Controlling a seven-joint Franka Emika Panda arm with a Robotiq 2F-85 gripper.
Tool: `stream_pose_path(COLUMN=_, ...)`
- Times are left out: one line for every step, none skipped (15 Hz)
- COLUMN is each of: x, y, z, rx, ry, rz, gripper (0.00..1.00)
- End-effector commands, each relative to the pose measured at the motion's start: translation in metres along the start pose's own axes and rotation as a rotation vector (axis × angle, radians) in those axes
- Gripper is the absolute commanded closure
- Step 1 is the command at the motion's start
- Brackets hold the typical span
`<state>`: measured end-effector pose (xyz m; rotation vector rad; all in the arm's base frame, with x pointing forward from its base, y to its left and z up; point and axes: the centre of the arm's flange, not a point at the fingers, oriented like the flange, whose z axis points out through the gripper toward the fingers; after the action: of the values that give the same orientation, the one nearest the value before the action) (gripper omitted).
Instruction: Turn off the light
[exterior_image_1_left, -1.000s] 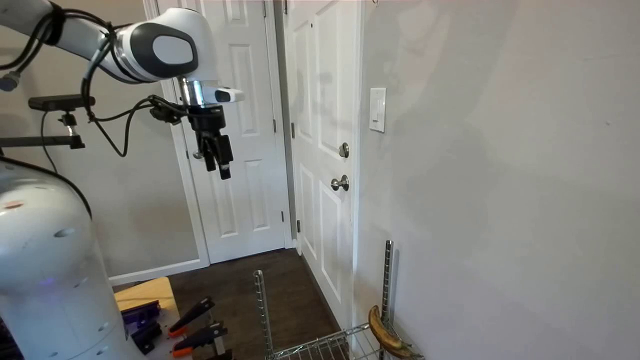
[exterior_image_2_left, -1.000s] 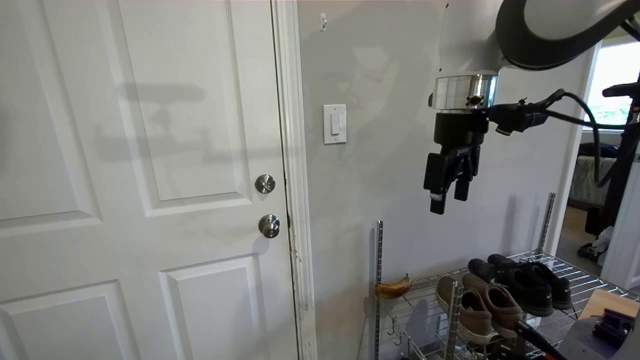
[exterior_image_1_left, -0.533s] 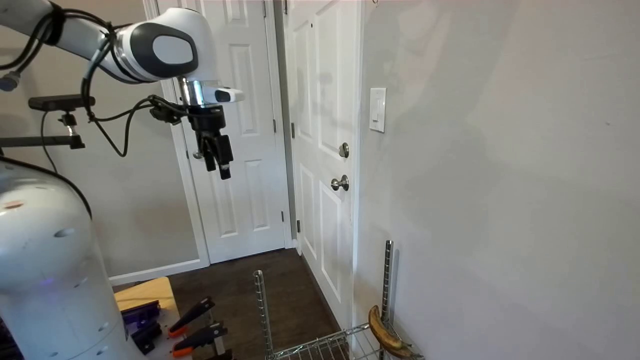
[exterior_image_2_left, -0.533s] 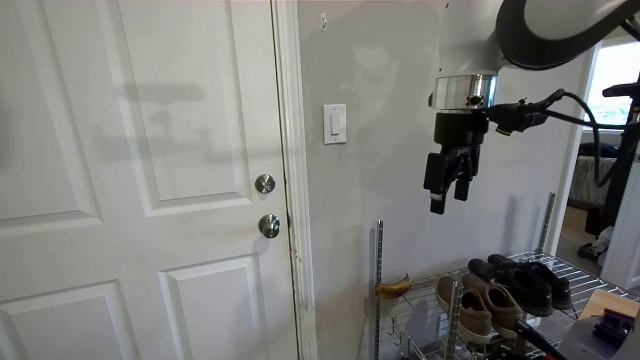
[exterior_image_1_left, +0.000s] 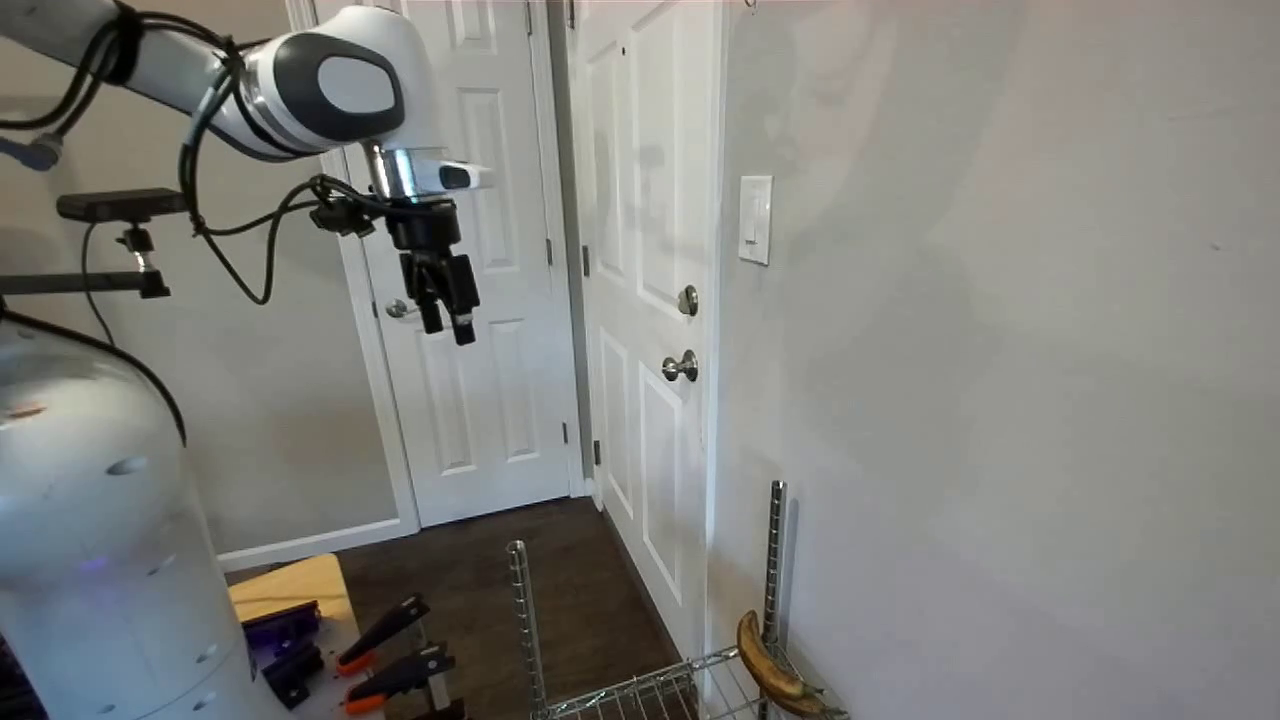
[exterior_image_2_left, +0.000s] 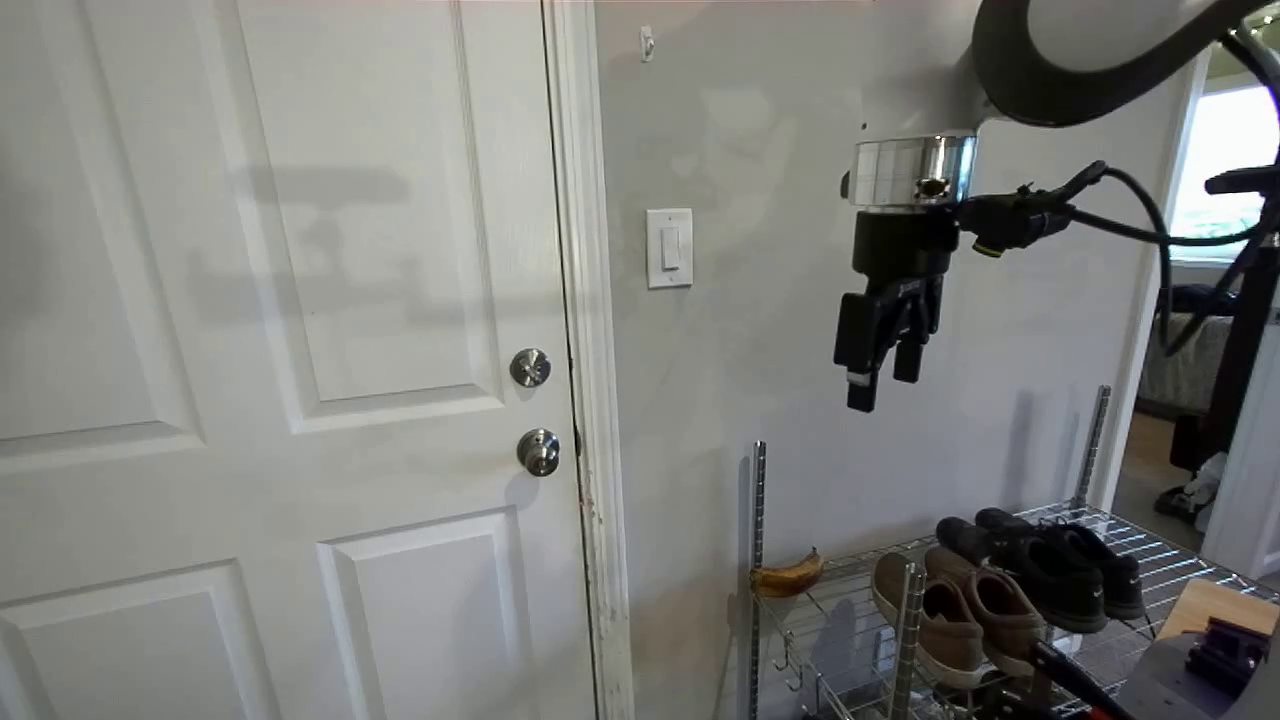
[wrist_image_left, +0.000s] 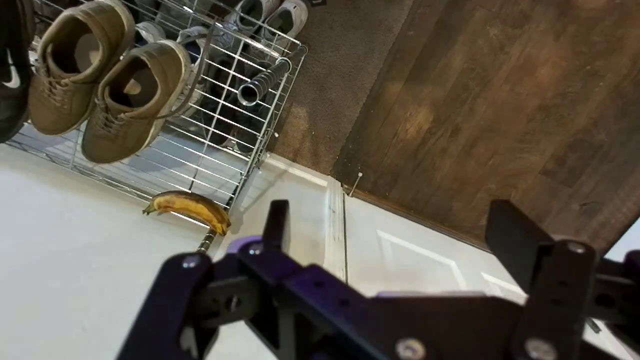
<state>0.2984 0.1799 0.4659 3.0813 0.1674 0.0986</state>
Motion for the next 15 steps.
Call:
stream_pose_path(x=0.024, y=0.001, z=-0.008, rx=-0.042, ry=-0.012, rz=-0.036, gripper=0.00)
stream_pose_path(x=0.029, y=0.001, z=-0.011, rx=-0.052, ry=-0.009, rz=-0.042, gripper=0.00)
stream_pose_path(x=0.035, y=0.002, z=-0.013, rx=-0.062, ry=-0.007, rz=-0.046, gripper=0.00)
stream_pose_path(x=0.041, y=0.002, z=-0.015, rx=-0.071, ry=-0.006, rz=-0.051, gripper=0.00)
stream_pose_path(x=0.046, y=0.002, z=-0.017, rx=-0.076, ry=-0.005, rz=-0.056, gripper=0.00)
stream_pose_path(x=0.052, y=0.002, z=-0.018, rx=-0.084, ry=-0.005, rz=-0.060, gripper=0.00)
stream_pose_path(x=0.056, y=0.003, z=-0.020, rx=-0.095, ry=-0.002, rz=-0.062, gripper=0.00)
stream_pose_path(x=0.062, y=0.004, z=-0.021, rx=-0.100, ry=0.002, rz=-0.067, gripper=0.00)
stream_pose_path(x=0.067, y=0.006, z=-0.023, rx=-0.108, ry=0.005, rz=-0.071, gripper=0.00)
stream_pose_path(x=0.073, y=0.007, z=-0.025, rx=-0.117, ry=0.009, rz=-0.077, gripper=0.00)
stream_pose_path(x=0.078, y=0.008, z=-0.025, rx=-0.126, ry=0.013, rz=-0.083, gripper=0.00)
stream_pose_path(x=0.085, y=0.008, z=-0.027, rx=-0.133, ry=0.015, rz=-0.092, gripper=0.00)
stream_pose_path(x=0.090, y=0.008, z=-0.029, rx=-0.140, ry=0.020, rz=-0.101, gripper=0.00)
stream_pose_path(x=0.097, y=0.007, z=-0.030, rx=-0.149, ry=0.021, rz=-0.112, gripper=0.00)
stream_pose_path(x=0.102, y=0.007, z=-0.032, rx=-0.158, ry=0.026, rz=-0.120, gripper=0.00)
